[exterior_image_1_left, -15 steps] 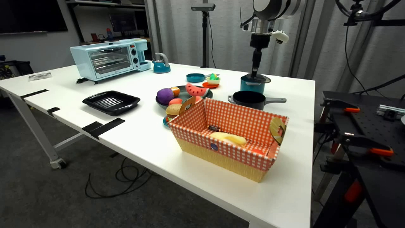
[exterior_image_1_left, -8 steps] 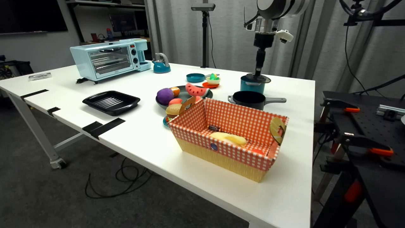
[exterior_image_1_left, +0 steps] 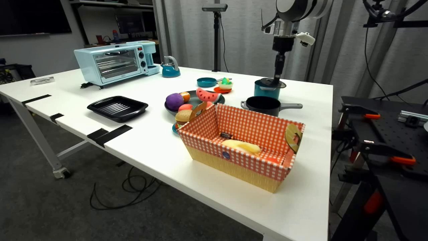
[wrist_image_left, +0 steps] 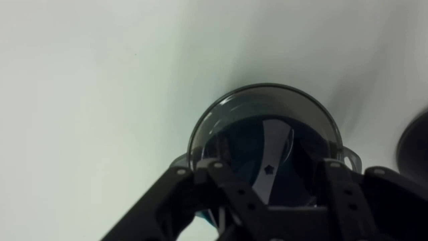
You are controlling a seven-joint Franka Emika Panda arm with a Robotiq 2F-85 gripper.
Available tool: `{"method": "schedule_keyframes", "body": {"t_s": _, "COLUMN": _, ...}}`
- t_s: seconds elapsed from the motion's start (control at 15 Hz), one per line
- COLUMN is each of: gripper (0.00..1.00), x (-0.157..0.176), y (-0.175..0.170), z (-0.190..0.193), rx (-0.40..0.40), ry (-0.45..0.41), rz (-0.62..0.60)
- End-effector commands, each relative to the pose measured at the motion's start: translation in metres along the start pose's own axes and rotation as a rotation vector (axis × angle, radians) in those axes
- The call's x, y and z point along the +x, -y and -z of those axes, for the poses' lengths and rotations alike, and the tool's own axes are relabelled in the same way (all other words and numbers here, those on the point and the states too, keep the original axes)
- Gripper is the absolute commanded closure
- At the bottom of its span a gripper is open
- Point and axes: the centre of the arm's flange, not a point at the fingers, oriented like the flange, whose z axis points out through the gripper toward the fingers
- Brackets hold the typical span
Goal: Transfer the lid from the blue pot to the black pot
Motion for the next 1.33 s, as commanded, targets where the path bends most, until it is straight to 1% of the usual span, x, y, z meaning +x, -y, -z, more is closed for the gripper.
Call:
{"method": "schedule_keyframes", "body": {"t_s": 0.0, "gripper": 0.80, "x": -0.007, "y": 0.011, "z": -0.005, "rx": -0.022, "ry": 0.000, "rz": 0.026}}
{"method": "schedule_keyframes", "body": {"t_s": 0.13, "gripper": 0.94, "x": -0.005, "y": 0.017, "z": -0.004, "rx": -0.019, "ry": 0.002, "rz": 0.036}}
{"method": "schedule_keyframes", "body": {"t_s": 0.2, "gripper": 0.98, "x": -0.004, "y": 0.020, "z": -0.003, "rx": -0.019, "ry": 0.002, "rz": 0.041}}
{"method": "schedule_keyframes", "body": {"t_s": 0.27, "gripper": 1.00, "x": -0.004, "y": 0.022, "z": -0.003, "rx": -0.023, "ry": -0.001, "rz": 0.046}}
{"method": "schedule_keyframes", "body": {"t_s": 0.33, "gripper": 0.96, "x": -0.003, "y": 0.012, "z": 0.000, "rx": 0.008, "ry": 0.001, "rz": 0.059}}
{"method": "schedule_keyframes", "body": {"t_s": 0.47, "gripper": 0.96, "x": -0.001, "y": 0.008, "z": 0.006, "rx": 0.014, "ry": -0.003, "rz": 0.058}}
{"method": "schedule_keyframes", "body": {"t_s": 0.53, "gripper": 0.96, "x": 0.001, "y": 0.011, "z": 0.011, "rx": -0.008, "ry": -0.003, "rz": 0.059}}
{"method": "schedule_keyframes", "body": {"t_s": 0.93, "gripper": 0.96, "x": 0.017, "y": 0.017, "z": 0.045, "rx": -0.003, "ry": -0.034, "rz": 0.075}}
{"method": "schedule_keyframes", "body": {"t_s": 1.07, "gripper": 0.96, "x": 0.024, "y": 0.027, "z": 0.057, "rx": 0.009, "ry": -0.044, "rz": 0.091}}
{"method": "schedule_keyframes", "body": {"t_s": 1.27, "gripper": 0.96, "x": 0.031, "y": 0.050, "z": 0.066, "rx": 0.031, "ry": -0.044, "rz": 0.130}}
